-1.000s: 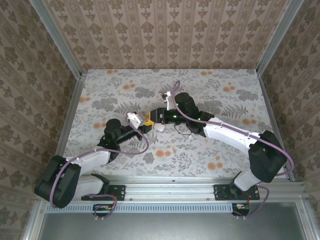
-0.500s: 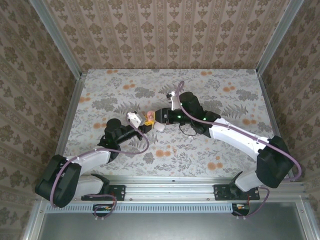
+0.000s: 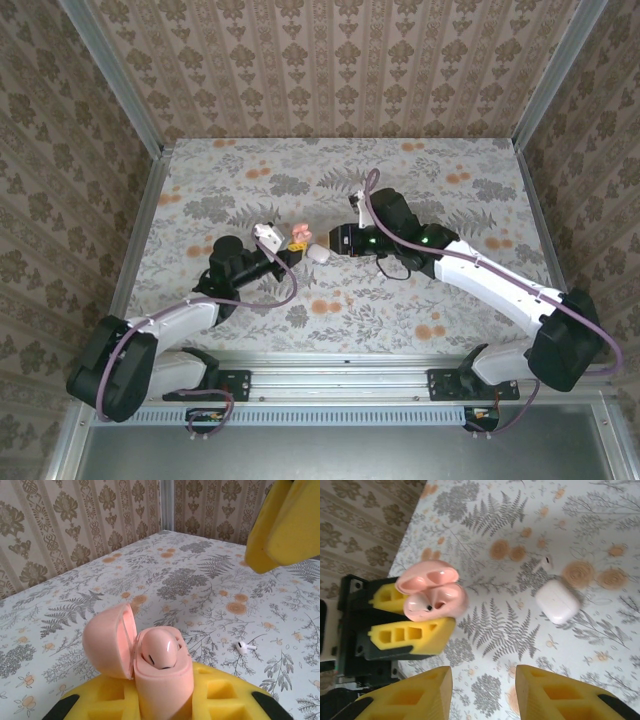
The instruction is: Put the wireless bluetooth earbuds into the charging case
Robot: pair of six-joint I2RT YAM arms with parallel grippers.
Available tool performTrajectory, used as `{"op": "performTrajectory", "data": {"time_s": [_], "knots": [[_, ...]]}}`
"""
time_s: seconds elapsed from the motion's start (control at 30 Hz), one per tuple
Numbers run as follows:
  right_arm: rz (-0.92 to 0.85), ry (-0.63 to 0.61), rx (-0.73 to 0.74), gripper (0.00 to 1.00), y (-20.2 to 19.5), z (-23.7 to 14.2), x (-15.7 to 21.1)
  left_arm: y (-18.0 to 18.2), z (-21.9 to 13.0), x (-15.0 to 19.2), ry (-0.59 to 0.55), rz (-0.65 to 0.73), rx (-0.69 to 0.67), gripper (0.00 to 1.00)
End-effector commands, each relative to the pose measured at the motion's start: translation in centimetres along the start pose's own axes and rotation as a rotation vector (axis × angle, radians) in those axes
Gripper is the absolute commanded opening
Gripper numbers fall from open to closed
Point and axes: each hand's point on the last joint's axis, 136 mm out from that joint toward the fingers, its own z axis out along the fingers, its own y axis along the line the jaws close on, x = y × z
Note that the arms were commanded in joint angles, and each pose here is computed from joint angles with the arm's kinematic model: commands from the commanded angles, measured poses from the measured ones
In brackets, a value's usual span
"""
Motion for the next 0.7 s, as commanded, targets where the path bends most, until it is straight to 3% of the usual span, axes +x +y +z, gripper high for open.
{"op": "performTrajectory", "data": {"time_s": [0.0, 0.67], "knots": [[-0.008, 0.032, 0.075, 0.40, -1.6, -1.1, 1.2, -0.3, 0.1, -1.5, -0.017, 0.027, 0.010, 0.14], [0.136, 0.121, 0.251, 0.41, -5.3, -3.4, 4.5, 0.0, 1.5, -1.8, 0.013, -0.038, 0.009, 0.14]]}}
